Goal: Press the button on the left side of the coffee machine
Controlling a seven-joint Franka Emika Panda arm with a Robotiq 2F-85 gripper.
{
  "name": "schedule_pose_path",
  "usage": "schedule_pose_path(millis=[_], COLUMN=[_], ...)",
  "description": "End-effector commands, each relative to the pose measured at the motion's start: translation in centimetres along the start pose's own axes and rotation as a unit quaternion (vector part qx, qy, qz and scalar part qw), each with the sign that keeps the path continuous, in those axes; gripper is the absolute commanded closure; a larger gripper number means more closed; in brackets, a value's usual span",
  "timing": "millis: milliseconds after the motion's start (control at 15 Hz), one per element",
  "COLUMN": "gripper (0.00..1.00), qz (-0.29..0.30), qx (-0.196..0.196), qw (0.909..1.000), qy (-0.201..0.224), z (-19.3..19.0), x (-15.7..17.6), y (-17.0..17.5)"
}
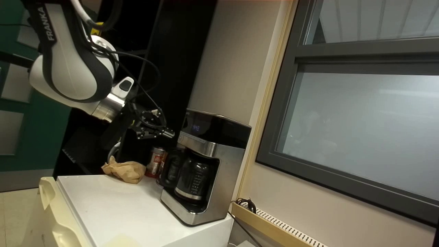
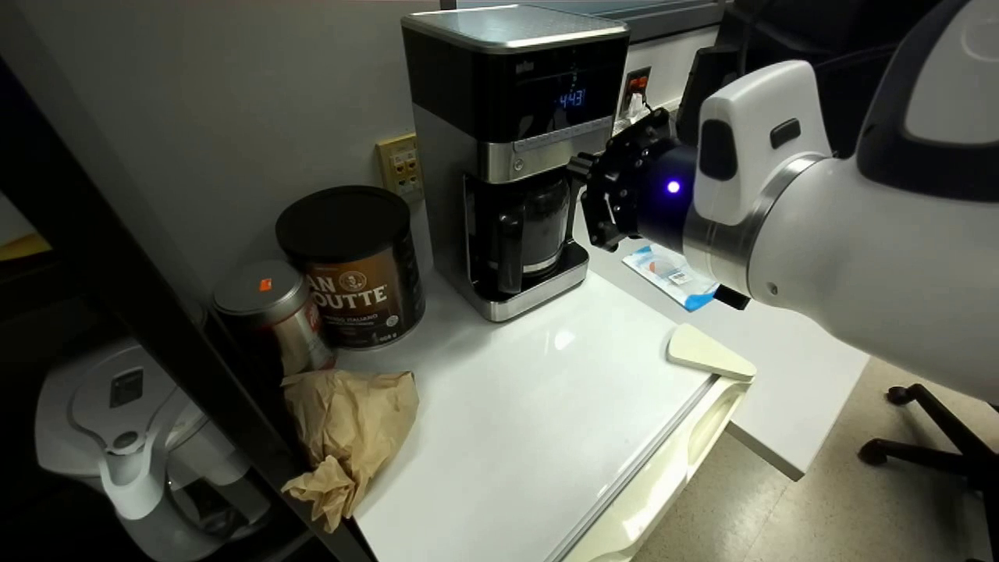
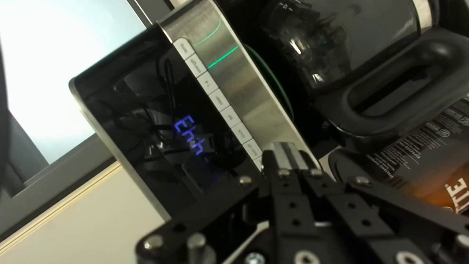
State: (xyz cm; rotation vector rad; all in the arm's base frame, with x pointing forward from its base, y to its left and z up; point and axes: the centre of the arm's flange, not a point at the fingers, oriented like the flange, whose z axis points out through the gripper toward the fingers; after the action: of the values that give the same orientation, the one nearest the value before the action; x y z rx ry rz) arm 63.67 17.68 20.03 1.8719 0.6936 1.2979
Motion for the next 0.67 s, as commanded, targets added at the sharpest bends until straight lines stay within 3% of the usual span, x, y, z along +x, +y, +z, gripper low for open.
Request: schedule_pose_path(millis=[0,600], gripper=[1.0,1.0], qz=[0.008,0.017], qx=[-0.016,-0.024], qw=[0.9998,0.9995], qy=[0.013,0.015], z=[2.2,4.1], x=[1.3,2.8], y=[-1.3,-2.6])
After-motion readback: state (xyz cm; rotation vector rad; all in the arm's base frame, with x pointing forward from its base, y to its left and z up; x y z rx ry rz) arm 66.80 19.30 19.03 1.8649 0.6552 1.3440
